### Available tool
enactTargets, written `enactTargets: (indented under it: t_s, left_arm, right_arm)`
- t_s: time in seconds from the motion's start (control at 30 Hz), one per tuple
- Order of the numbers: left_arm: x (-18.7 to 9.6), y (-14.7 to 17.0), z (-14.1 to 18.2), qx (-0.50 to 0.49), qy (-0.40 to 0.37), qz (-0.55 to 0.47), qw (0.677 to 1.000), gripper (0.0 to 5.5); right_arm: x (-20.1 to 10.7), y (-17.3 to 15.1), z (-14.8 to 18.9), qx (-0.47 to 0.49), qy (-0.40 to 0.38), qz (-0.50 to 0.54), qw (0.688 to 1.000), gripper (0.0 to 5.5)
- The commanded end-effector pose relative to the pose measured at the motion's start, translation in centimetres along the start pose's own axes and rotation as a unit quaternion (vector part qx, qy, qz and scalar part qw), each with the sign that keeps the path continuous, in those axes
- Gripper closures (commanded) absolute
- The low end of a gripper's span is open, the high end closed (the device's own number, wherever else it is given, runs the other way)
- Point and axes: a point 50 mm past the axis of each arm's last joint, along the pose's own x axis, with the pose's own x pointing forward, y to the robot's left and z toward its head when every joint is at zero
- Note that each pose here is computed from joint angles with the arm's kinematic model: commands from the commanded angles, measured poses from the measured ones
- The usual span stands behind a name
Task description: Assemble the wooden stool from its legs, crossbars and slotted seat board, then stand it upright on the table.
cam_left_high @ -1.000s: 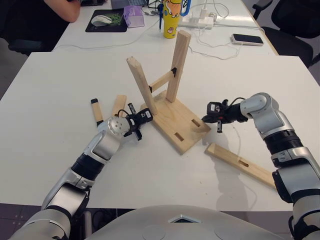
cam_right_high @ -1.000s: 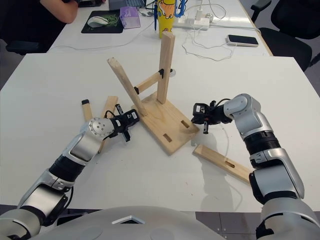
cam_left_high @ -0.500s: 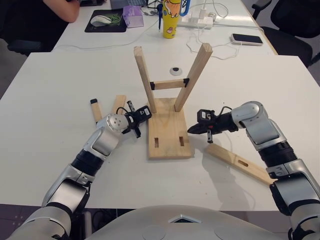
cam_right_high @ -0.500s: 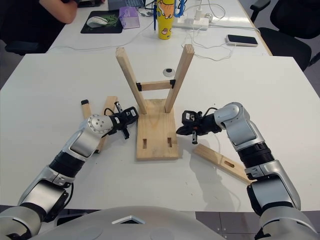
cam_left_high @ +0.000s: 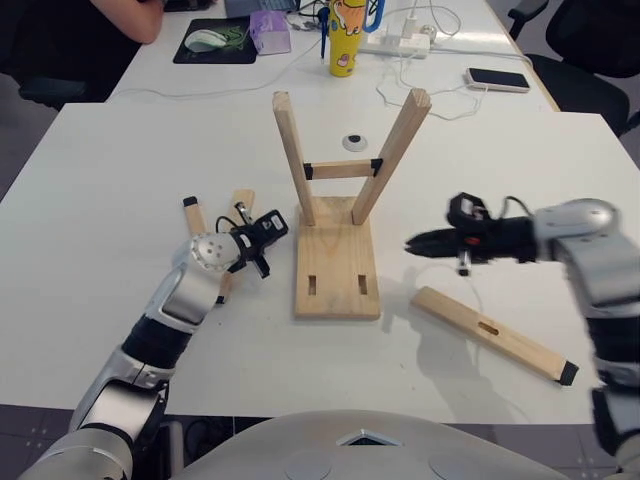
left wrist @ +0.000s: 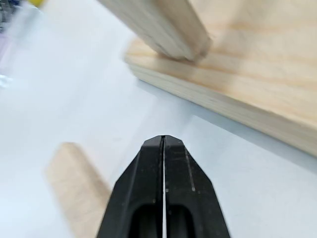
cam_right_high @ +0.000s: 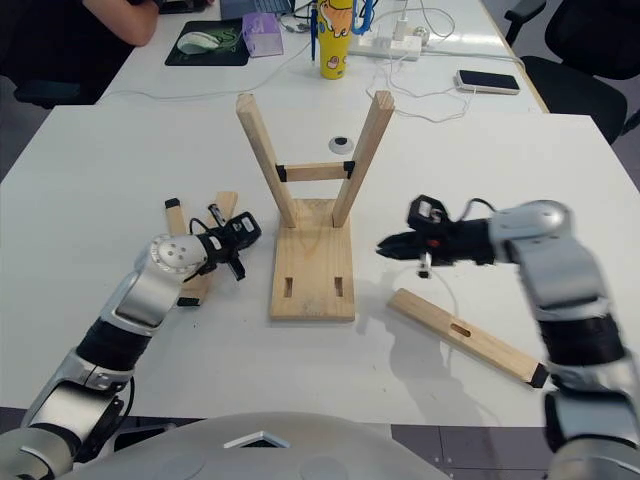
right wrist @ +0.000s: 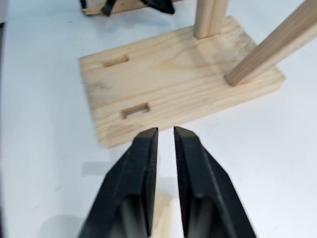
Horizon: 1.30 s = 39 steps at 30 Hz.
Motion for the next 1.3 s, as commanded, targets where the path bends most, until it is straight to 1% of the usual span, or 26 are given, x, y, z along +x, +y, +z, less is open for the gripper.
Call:
enactTargets:
  t_s: [0.03, 0.1, 0.17, 0.23, 0.3, 0.4, 0.6, 0.73, 0.83, 0.93, 1.03, 1.13, 1.27, 1.3]
  left_arm:
    - [-1.8, 0.2, -0.8, -0.036, -0.001, 0.056, 0.998, 5.50]
    - [-2.2, -0.3, -1.2, -0.045, 0.003, 0.062, 0.997, 5.50]
    - [-2.2, -0.8, -1.2, -0.053, 0.002, 0.063, 0.997, 5.50]
    - [-2.2, -1.2, -1.4, -0.058, 0.005, 0.065, 0.996, 5.50]
    - [-2.0, -1.7, -1.5, -0.061, 0.006, 0.060, 0.996, 5.50]
    - [-1.8, -1.9, -1.3, -0.057, 0.002, 0.057, 0.997, 5.50]
    - [-1.8, -1.9, -1.6, -0.058, 0.001, 0.049, 0.997, 5.50]
    - [-1.7, -1.8, -1.4, -0.055, -0.005, 0.042, 0.998, 5.50]
    - [-1.7, -1.9, -1.4, -0.054, -0.005, 0.038, 0.998, 5.50]
    - [-1.7, -1.8, -1.4, -0.051, -0.006, 0.034, 0.998, 5.50]
    - [-1.7, -1.7, -1.3, -0.047, -0.007, 0.032, 0.998, 5.50]
    - [-1.7, -1.6, -1.2, -0.045, -0.009, 0.030, 0.998, 5.50]
    - [-1.7, -1.6, -1.3, -0.043, -0.008, 0.030, 0.999, 5.50]
    - [-1.7, -1.6, -1.3, -0.043, -0.008, 0.030, 0.999, 5.50]
  right_arm:
    - [-3.2, 1.6, 0.6, 0.001, 0.083, 0.025, 0.996, 4.27]
    - [-3.6, 1.7, -0.2, 0.015, 0.111, 0.033, 0.993, 3.98]
    - [-3.8, 1.4, -0.5, 0.023, 0.110, 0.014, 0.994, 3.74]
    - [-3.8, 1.0, -1.0, 0.008, 0.141, 0.000, 0.990, 3.51]
    - [-3.6, 0.8, -2.6, 0.007, 0.184, -0.006, 0.983, 3.25]
    - [-3.3, 0.4, -4.0, 0.016, 0.202, -0.021, 0.979, 2.78]
    - [-2.5, 0.6, -5.0, 0.016, 0.215, -0.025, 0.976, 1.94]
    - [-1.8, 1.2, -6.4, 0.022, 0.228, -0.019, 0.973, 1.90]
    - [-1.2, 1.2, -7.3, 0.006, 0.243, -0.035, 0.969, 1.90]
    - [-0.4, 1.8, -7.8, 0.009, 0.239, -0.028, 0.971, 1.90]
    - [0.5, 1.9, -8.3, -0.013, 0.243, -0.046, 0.969, 1.90]
    - [1.0, 2.6, -8.6, -0.007, 0.240, -0.039, 0.970, 1.90]
    - [1.2, 2.1, -9.0, -0.020, 0.249, -0.074, 0.966, 1.90]
    - [1.2, 2.0, -9.1, -0.017, 0.248, -0.079, 0.965, 2.09]
